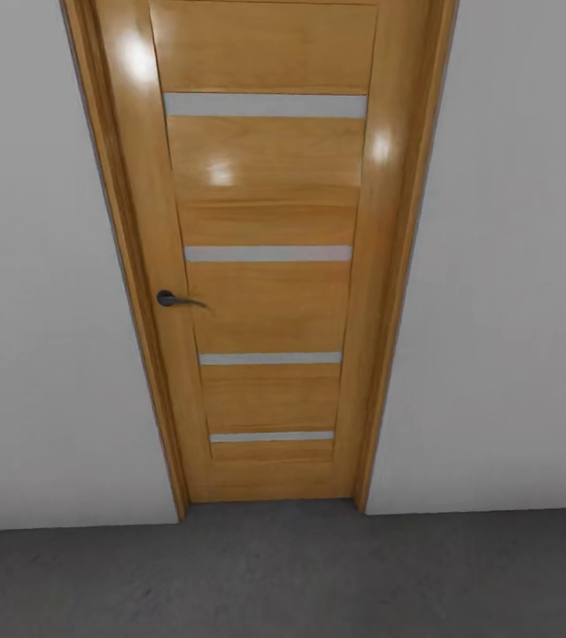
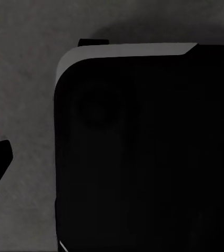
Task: Move the two storage containers from the living room to the garage. In the garage, place one container on the floor and stack the other container on top of it (either order is fine).
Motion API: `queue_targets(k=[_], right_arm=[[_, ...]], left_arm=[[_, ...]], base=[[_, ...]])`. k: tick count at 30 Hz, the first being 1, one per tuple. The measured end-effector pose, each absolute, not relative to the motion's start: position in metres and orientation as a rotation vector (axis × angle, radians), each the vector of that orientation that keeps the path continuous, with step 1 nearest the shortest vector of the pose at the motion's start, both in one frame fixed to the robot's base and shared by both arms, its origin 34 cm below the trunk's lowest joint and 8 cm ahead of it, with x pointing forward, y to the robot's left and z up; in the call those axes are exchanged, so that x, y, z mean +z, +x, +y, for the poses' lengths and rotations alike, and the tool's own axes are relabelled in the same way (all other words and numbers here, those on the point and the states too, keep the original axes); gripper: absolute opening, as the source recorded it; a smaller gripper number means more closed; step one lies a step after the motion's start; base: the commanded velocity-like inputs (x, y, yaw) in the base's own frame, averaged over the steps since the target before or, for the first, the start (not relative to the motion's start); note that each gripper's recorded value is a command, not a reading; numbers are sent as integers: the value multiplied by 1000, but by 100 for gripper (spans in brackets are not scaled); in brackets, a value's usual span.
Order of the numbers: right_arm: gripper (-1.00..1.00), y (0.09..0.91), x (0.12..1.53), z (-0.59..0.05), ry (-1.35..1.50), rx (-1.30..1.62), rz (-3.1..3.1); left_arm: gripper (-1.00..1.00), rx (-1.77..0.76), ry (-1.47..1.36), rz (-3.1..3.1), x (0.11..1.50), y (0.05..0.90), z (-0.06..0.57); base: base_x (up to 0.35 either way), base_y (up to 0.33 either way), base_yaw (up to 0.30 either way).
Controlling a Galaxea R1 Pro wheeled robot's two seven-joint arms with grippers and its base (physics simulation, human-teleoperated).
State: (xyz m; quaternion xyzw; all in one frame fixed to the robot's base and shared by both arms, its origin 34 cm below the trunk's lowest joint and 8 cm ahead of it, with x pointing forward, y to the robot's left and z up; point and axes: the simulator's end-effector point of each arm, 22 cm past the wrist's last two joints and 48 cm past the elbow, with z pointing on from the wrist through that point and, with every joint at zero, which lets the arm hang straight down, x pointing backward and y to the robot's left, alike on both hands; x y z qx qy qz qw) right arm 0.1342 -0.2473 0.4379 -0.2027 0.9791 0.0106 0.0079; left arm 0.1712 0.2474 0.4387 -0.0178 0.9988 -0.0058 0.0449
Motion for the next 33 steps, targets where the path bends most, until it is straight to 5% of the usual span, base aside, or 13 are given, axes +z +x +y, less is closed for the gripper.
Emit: queue_targets(k=[19, 33], right_arm=[[100, 138, 438, -246, -630, 38, 3044], [100, 138, 438, -246, -630, 39, 3044]], left_arm=[[100, -16, -53, 3050, 439, 171, 249], [100, -16, -54, 3050, 439, 171, 248]], base=[[304, -174, 255], [121, -1, 20]])
